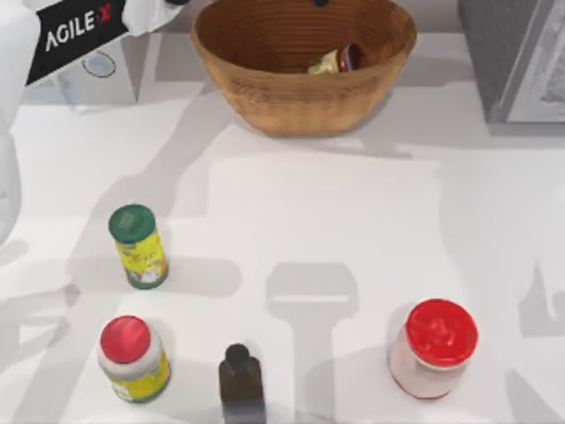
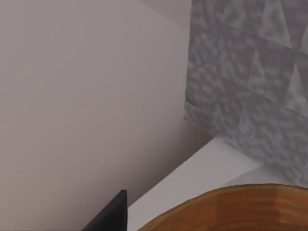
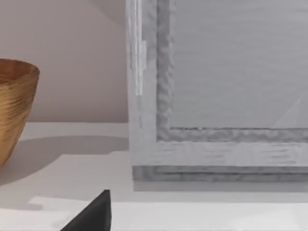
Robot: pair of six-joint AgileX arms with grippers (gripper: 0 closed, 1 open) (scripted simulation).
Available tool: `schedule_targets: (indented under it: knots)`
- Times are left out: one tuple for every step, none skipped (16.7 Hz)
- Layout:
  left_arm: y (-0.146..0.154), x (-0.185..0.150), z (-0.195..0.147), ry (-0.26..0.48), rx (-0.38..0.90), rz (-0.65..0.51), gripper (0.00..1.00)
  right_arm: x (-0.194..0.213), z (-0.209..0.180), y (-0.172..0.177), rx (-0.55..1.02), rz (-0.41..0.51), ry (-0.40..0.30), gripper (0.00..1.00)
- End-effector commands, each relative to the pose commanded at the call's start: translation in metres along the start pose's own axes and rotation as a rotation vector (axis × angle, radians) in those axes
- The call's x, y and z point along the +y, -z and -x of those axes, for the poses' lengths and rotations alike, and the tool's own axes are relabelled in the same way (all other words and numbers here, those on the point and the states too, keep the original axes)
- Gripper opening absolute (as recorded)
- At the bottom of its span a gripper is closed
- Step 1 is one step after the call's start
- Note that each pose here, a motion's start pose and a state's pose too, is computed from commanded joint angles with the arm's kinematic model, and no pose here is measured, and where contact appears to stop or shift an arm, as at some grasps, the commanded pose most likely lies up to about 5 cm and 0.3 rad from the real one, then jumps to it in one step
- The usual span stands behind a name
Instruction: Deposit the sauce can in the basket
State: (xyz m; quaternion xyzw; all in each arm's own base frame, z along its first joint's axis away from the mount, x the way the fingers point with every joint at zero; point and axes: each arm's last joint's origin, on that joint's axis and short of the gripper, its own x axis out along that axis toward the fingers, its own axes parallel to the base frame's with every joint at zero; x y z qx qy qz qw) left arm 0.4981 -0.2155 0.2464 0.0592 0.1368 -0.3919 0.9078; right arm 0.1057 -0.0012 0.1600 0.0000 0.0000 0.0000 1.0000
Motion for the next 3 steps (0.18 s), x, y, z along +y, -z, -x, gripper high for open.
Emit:
schedule_targets:
  knots:
    - [0.0,0.0,0.0,0.0,0.0,0.0,1.0,0.0,0.0,0.0,0.0,0.0,0.0,1.0]
    - [0.0,0.0,0.0,0.0,0.0,0.0,1.0,0.0,0.0,0.0,0.0,0.0,0.0,1.0]
    - [0.0,0.0,0.0,0.0,0.0,0.0,1.0,0.0,0.0,0.0,0.0,0.0,0.0,1.0]
